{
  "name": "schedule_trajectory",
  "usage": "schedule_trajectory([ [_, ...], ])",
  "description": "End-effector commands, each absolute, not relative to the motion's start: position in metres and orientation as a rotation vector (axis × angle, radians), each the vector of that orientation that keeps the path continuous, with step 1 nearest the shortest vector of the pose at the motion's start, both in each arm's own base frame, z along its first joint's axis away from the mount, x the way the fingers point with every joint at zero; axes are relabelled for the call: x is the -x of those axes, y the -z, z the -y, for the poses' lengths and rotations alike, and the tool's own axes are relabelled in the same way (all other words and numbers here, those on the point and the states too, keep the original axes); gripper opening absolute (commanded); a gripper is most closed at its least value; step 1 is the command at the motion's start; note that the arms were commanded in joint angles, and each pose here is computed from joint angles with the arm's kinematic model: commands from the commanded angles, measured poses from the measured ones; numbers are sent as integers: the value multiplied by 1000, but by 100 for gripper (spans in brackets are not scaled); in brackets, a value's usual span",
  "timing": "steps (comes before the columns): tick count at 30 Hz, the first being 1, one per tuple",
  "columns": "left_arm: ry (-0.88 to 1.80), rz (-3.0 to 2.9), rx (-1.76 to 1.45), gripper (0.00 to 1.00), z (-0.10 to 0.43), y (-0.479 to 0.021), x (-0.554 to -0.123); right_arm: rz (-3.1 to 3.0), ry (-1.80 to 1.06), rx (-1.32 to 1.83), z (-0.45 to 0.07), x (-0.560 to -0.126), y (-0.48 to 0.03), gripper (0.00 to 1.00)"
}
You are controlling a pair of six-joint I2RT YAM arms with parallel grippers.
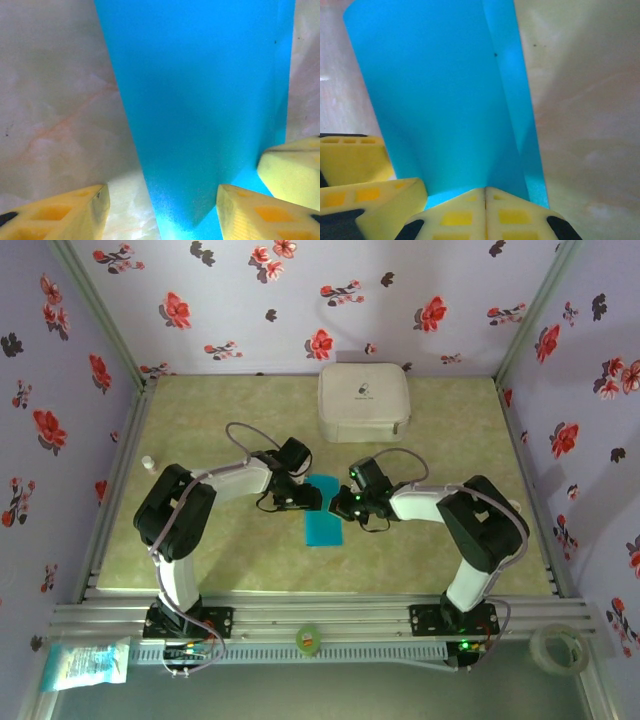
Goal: Fold a paper plane with a square sheet of paper (pick it up from the middle)
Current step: First fold the square sheet of paper in half at the center of the table, then hold the square sheet of paper at the center of the table.
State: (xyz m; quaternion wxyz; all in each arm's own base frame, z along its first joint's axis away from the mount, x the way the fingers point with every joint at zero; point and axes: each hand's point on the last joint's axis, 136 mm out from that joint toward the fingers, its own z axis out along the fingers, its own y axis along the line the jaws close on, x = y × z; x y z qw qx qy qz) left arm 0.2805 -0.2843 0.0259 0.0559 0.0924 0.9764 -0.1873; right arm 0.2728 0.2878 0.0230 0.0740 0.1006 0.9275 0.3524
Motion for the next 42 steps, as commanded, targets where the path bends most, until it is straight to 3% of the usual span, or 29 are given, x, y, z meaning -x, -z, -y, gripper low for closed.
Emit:
schedule_trajectory([
  [1,628,-2921,-274,60,295,-35,-282,-2824,-1000,-350,-281,-268,-8,6],
  [9,766,-2811,-82,65,289,-59,-288,-2807,-1027,-378,-282,-268,-6,6],
  [24,789,-2865,55,56,284,-27,-279,-2785,-1079,-398,-285,-268,-8,9],
  [29,737,-2873,61,50,277,-19,-279,-2734,-1145,-389,-292,-273,-19,14],
  [33,680,-2890,33,50,272,-14,-277,-2603,-1247,-396,-299,-287,-51,24],
  [42,671,-2887,-5,50,271,-15,-277,-2457,-889,-572,-215,-293,-80,29],
])
